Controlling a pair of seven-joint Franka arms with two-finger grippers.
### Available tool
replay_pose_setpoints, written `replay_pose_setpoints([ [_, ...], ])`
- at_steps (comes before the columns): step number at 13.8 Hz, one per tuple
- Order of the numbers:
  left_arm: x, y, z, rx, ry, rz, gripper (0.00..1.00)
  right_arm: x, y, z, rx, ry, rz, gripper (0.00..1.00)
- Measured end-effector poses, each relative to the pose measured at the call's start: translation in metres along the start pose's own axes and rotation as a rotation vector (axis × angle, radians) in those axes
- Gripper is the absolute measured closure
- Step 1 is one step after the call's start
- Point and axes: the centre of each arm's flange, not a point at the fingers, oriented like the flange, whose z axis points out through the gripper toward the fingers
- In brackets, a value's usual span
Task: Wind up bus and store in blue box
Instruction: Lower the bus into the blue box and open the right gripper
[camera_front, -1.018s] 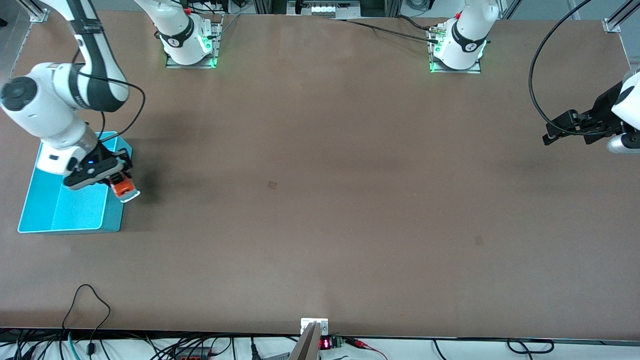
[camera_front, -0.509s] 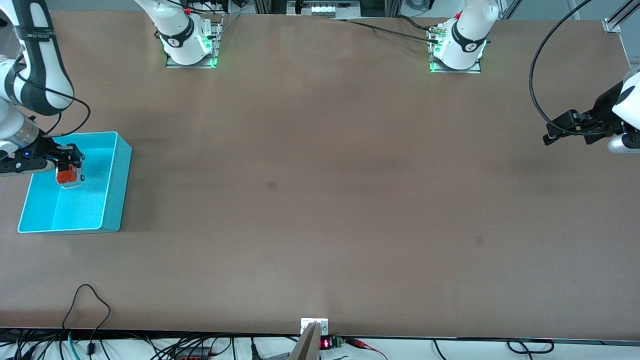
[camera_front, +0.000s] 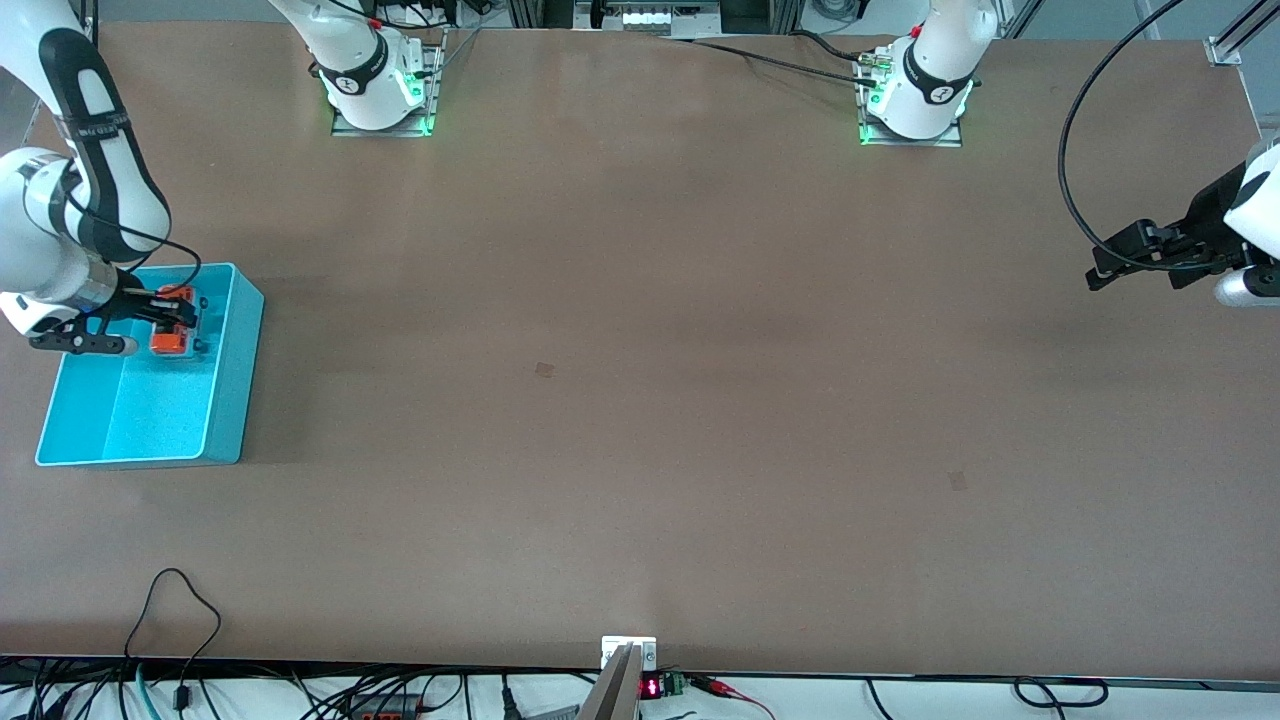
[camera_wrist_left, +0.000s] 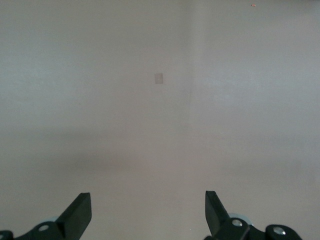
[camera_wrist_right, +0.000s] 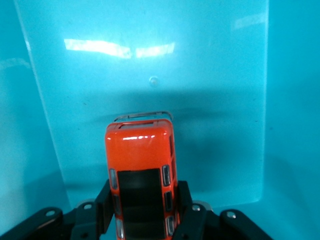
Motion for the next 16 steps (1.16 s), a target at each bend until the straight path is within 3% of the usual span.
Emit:
replay_pose_setpoints([
  [4, 0.000, 0.001, 0.000, 0.000, 0.000, 0.002, 0.00, 0.003, 0.000, 0.008, 0.000, 0.000, 0.004, 0.46],
  [5, 0.000, 0.001, 0.000, 0.000, 0.000, 0.002, 0.00, 0.003, 0.000, 0.009, 0.000, 0.002, 0.004, 0.42],
  [9, 0.000, 0.001, 0.000, 0.000, 0.000, 0.002, 0.00, 0.004, 0.001, 0.008, -0.004, 0.012, 0.004, 0.05],
  [10, 0.000, 0.001, 0.000, 0.000, 0.000, 0.002, 0.00, 0.007, 0.002, 0.004, -0.007, 0.022, 0.002, 0.00],
  [13, 0.000, 0.001, 0.000, 0.000, 0.000, 0.003, 0.00, 0.024, 0.005, -0.043, -0.019, 0.063, -0.003, 0.00],
  [16, 0.000, 0.002, 0.000, 0.000, 0.000, 0.004, 0.00, 0.040, -0.013, -0.140, -0.014, 0.074, -0.042, 0.00],
])
